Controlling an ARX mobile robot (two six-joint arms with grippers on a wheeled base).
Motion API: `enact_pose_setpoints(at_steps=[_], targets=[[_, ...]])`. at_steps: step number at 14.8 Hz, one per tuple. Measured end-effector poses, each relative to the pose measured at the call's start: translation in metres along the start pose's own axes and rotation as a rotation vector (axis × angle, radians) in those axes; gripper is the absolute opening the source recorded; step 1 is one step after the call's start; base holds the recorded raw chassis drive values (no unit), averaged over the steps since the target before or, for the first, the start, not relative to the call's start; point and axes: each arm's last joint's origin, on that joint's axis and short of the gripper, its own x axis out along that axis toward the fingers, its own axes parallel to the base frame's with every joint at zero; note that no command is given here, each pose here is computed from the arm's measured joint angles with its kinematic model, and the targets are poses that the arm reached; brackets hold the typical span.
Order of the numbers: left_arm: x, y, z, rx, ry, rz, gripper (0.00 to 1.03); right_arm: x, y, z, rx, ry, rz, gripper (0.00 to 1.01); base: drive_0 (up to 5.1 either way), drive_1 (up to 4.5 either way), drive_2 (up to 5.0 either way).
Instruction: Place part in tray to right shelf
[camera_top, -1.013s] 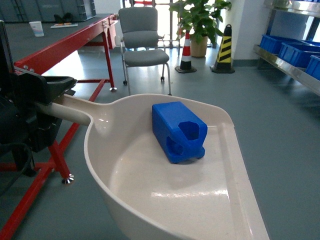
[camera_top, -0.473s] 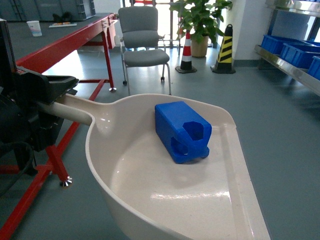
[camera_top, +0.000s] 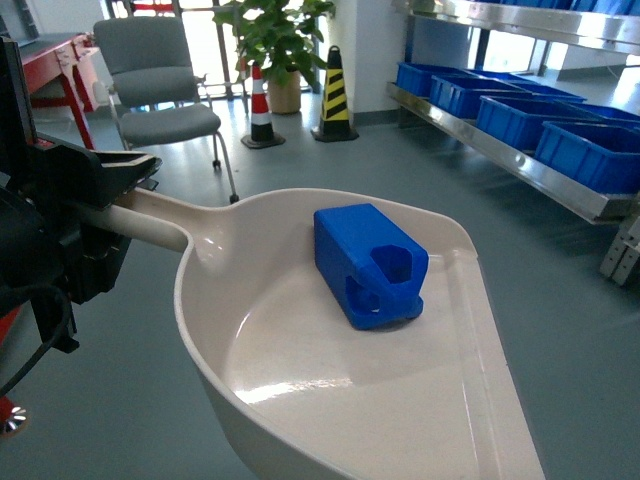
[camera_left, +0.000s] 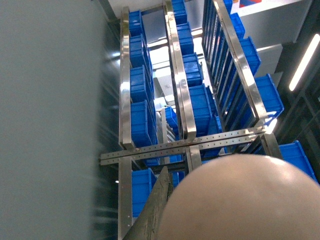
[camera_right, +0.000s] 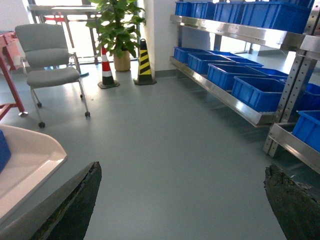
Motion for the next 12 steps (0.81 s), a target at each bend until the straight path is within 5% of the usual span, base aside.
enact_pose_setpoints(at_steps=[12], targets=[[0.0000, 0.0000, -0.0001, 0.000, 0.001, 0.000, 0.12, 0.0000, 0.0000, 0.0000, 0.000, 0.000, 0.000, 0.98, -1.5, -1.54, -1.5]])
